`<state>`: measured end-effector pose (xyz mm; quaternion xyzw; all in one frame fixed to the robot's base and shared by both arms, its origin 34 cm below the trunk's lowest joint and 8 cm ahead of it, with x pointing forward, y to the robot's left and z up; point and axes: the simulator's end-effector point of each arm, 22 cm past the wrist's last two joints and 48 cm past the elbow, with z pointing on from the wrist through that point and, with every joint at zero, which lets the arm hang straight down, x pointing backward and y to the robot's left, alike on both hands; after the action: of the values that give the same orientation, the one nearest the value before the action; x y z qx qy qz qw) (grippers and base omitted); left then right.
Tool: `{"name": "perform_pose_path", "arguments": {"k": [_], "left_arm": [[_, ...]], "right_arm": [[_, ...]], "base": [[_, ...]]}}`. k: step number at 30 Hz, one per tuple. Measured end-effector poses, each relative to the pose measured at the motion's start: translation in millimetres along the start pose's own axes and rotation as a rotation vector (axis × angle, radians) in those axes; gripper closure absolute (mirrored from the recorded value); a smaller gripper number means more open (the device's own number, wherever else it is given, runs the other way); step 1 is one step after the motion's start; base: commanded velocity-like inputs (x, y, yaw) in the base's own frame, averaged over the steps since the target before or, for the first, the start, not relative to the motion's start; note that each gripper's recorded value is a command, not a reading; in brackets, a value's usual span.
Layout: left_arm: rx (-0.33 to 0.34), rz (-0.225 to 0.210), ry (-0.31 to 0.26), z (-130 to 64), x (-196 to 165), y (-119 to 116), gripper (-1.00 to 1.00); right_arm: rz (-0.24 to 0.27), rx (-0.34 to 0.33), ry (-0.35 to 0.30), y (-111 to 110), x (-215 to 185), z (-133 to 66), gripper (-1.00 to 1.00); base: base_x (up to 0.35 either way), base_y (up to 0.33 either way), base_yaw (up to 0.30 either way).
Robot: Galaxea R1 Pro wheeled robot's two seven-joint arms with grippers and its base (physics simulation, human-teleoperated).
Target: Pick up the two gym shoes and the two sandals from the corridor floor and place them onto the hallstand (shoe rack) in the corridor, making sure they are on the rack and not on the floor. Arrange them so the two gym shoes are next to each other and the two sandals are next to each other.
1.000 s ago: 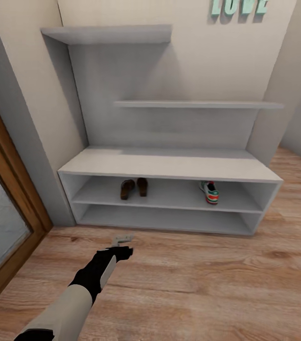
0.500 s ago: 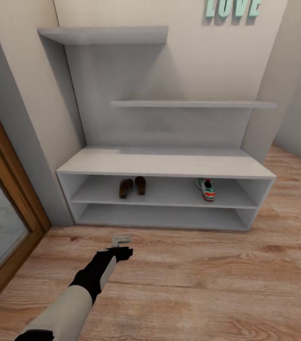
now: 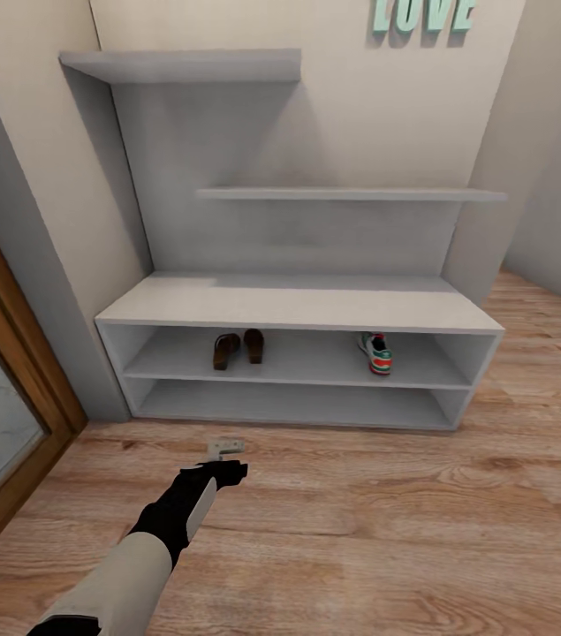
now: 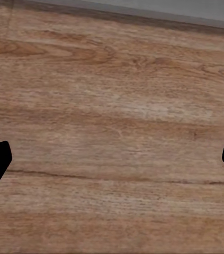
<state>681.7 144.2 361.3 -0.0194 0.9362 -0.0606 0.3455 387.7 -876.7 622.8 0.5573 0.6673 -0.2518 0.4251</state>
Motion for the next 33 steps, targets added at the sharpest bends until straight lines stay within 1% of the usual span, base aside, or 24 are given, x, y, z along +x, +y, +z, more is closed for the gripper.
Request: {"name": "perform_pose_path", "arguments": {"k": [3,4,6,7,8,10,12,13,14,15,16,18,19,20,21,22,24,25,26,28,29,30,31,33], "left_arm": [[0.0,0.0,-0.001,0.0,0.2,0.1,-1.0],[0.042,-0.002,-0.149,-2.0,-31.9,0.7,-1.0],[0.086,0.005,-0.187,-3.7,-40.1,-2.3,-1.0],[0.158,0.019,-0.214,-6.6,-46.0,-10.0,-1.0],[0.205,0.029,-0.227,-9.0,-48.5,-14.6,-1.0],[0.4,0.087,-0.271,-25.0,-55.7,-24.4,-1.0],[0.502,0.124,-0.291,-37.3,-57.5,-26.2,-1.0],[0.658,0.186,-0.325,-60.6,-57.9,-33.7,-1.0],[0.716,0.21,-0.335,-70.1,-56.4,-36.6,-1.0],[0.815,0.251,-0.35,-87.2,-52.5,-43.9,-1.0],[0.864,0.271,-0.356,-95.8,-49.4,-47.9,-1.0],[1.027,0.337,-0.36,-125.1,-32.5,-60.9,-1.0],[1.095,0.362,-0.356,-137.5,-21.8,-65.5,-1.0],[1.127,0.373,-0.353,-143.3,-16.3,-67.3,-1.0],[1.179,0.391,-0.347,-153.2,-6.4,-69.7,-1.0],[1.202,0.399,-0.344,-157.4,-1.7,-70.1,-1.0],[1.25,0.425,-0.335,-167.4,12.4,-65.2,-1.0],[1.258,0.44,-0.329,-170.1,21.8,-57.8,-1.0],[1.259,0.444,-0.326,-170.5,25.3,-55.1,-1.0],[1.254,0.456,-0.318,-170.9,38.3,-45.5,-1.0],[1.253,0.458,-0.316,-170.9,41.6,-43.5,-1.0],[1.251,0.462,-0.313,-170.8,47.9,-40.5,-1.0],[1.25,0.468,-0.313,-170.6,53.7,-38.5,-1.0],[1.25,0.475,-0.315,-170.7,58.0,-37.1,-1.0]], "right_arm": [[0.0,0.0,0.0,0.0,0.0,0.0,1.0],[0.0,-0.002,0.002,0.6,0.6,0.1,1.0],[-0.001,-0.001,0.004,0.6,1.7,0.5,1.0],[-0.001,-0.002,0.006,1.1,2.6,0.8,1.0],[-0.001,-0.003,0.007,1.2,3.0,0.9,1.0],[-0.005,-0.009,0.015,5.2,8.4,1.7,1.0],[-0.017,-0.015,0.022,10.2,13.1,2.1,1.0],[-0.05,-0.041,0.035,27.5,24.0,2.3,1.0],[-0.077,-0.043,0.041,33.3,28.9,2.1,1.0],[-0.117,-0.069,0.054,51.4,40.0,1.4,1.0],[-0.151,-0.075,0.06,60.0,46.3,0.7,1.0],[-0.275,-0.147,0.094,109.5,83.0,-5.5,1.0],[-0.355,-0.183,0.113,135.9,108.1,-11.2,1.0],[-0.402,-0.202,0.124,150.0,122.7,-15.1,1.0],[-0.494,-0.23,0.135,172.4,147.1,-22.9,1.0],[-0.522,-0.277,0.163,194.1,175.2,-32.0,1.0],[-0.665,-0.373,0.2,241.6,237.5,-59.9,1.0],[-0.756,-0.432,0.222,268.3,281.7,-83.3,1.0],[-0.772,-0.477,0.251,283.7,310.7,-100.1,1.0],[-0.831,-0.562,0.292,312.0,365.0,-137.9,1.0],[-0.84,-0.584,0.307,318.8,379.7,-149.3,1.0],[-0.864,-0.61,0.323,327.4,400.5,-166.0,1.0],[-0.852,-0.658,0.365,339.8,427.8,-190.5,1.0],[-0.865,-0.675,0.376,344.8,441.1,-203.2,1.0]], "base": [[0.0,-0.009,0.0],[0.0,0.0,0.0],[0.0,0.0,0.0],[0.0,0.0,0.0],[0.0,0.0,0.0],[0.0,0.0,0.0],[0.0,0.0,0.0],[0.0,0.0,0.0],[0.0,0.0,0.0],[0.0,0.0,0.0],[0.0,0.0,0.0],[0.0,0.0,0.0],[0.0,0.0,0.0],[0.0,0.0,0.0],[0.0,0.0,0.0],[0.0,0.0,0.0],[0.0,0.0,0.0],[0.0,0.0,0.0],[0.0,0.0,0.0],[0.0,0.0,0.0],[0.0,0.0,0.0],[0.0,0.0,0.0],[0.0,0.0,0.0],[0.0,0.0,0.0]]}}
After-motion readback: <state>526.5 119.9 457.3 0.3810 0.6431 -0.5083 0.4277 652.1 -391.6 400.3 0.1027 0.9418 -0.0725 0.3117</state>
